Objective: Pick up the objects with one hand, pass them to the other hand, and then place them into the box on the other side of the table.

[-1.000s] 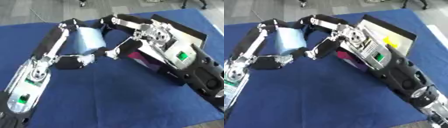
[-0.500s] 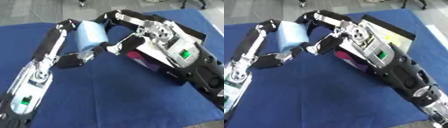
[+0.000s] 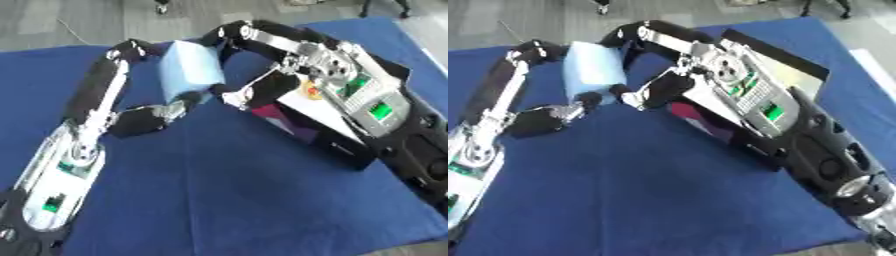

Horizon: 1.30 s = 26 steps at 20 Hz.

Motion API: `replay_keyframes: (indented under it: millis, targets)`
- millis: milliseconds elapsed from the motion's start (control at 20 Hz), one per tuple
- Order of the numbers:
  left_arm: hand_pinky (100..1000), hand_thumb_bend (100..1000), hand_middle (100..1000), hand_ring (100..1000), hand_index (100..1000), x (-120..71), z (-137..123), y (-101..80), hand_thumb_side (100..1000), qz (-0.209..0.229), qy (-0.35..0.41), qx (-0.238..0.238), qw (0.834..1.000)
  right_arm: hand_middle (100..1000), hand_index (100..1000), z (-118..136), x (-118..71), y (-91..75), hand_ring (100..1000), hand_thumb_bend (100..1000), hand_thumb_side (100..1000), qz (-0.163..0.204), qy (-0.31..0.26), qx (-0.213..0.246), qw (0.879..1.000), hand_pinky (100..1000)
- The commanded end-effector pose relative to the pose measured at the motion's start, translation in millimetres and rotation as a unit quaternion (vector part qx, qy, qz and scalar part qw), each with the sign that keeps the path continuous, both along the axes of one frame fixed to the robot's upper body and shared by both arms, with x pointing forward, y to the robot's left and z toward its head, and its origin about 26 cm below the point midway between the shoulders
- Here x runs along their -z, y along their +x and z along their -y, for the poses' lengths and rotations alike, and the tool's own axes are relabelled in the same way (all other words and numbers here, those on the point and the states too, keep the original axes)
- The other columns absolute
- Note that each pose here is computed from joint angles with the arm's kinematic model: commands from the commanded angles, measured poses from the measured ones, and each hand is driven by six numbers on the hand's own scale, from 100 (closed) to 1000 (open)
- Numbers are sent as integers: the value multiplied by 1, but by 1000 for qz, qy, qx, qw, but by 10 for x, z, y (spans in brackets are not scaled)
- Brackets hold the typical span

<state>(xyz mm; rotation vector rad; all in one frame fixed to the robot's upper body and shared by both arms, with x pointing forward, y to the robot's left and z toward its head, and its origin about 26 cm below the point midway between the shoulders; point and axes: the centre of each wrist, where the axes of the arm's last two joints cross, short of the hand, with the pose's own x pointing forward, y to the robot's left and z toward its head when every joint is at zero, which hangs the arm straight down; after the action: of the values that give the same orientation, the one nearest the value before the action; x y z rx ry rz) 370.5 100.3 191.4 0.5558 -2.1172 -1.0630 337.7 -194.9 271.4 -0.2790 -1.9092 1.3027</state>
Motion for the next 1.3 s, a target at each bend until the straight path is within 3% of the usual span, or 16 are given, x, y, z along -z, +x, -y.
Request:
replay_keyframes:
  millis: [50, 700, 1300]
  targets:
    - [840, 603, 744, 772, 807, -71, -112, 15, 687, 13, 2, -10, 1000, 524, 566, 126, -136, -55, 682, 100, 100, 25, 2, 16, 1000, 871]
    - [839, 556, 739, 768, 808, 59, -280, 61, 697, -5, -3, -37, 999, 533, 575, 685, -210, -186, 685, 100, 100, 40, 44, 116, 991, 872]
    - [839, 510, 737, 766, 804, 67, -308, 65, 691, -8, -5, -38, 999, 543, 585, 1412, -127, -186, 689, 100, 100, 53, 76, 263, 960, 872]
